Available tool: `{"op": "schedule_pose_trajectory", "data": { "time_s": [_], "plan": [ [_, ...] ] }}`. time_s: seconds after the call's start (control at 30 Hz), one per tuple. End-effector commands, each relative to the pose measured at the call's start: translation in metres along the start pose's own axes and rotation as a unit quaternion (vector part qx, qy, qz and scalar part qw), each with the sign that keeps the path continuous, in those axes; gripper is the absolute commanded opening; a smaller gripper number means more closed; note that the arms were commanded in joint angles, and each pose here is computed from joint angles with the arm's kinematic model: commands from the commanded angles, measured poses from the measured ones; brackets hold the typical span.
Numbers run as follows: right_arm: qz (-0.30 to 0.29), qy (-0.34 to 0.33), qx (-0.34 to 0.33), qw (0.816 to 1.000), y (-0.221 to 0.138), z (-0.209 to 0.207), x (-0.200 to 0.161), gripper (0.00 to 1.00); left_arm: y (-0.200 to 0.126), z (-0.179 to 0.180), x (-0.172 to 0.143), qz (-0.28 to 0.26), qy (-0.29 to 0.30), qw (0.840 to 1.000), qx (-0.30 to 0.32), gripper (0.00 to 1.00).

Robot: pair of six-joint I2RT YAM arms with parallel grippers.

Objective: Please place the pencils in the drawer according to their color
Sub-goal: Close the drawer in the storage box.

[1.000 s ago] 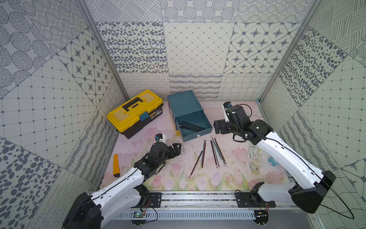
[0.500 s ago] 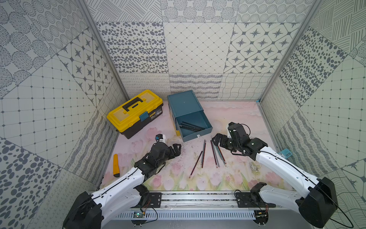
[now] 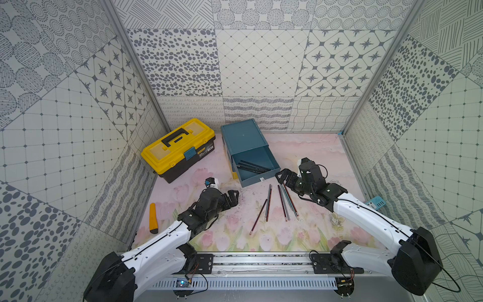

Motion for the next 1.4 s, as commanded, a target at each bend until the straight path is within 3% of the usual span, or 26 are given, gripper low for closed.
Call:
{"op": "schedule_pose_trajectory", "data": {
  "time_s": [0.0, 0.23, 0.87, 1.37],
  "plan": [
    [-0.021, 0.001, 0.031, 0.999, 0.005, 0.022, 0.011, 0.99, 0.001, 0.003, 0.0, -0.001, -0.002, 1.0, 0.007, 1.0],
    [-0.007, -0.012, 0.053, 0.998, 0.018, 0.043, 0.006, 0.98, 0.001, 0.004, -0.002, 0.002, -0.005, 1.0, 0.005, 0.99],
    [0.007, -0.015, 0.108, 0.994, 0.049, 0.088, 0.013, 0.84, 0.004, -0.001, -0.002, 0.007, -0.006, 1.0, -0.009, 0.99],
    [0.028, -0.009, 0.122, 0.992, 0.086, 0.109, 0.014, 0.79, 0.005, -0.004, -0.002, 0.009, -0.006, 1.0, -0.015, 0.99]
  ]
}}
Point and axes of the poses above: each gripper's point midway between its finger pads, its own y axis out along the fingers, its own z axis along the line the jaws close on, x = y × z, the point moved 4 cm from there along -y, back along the fingers
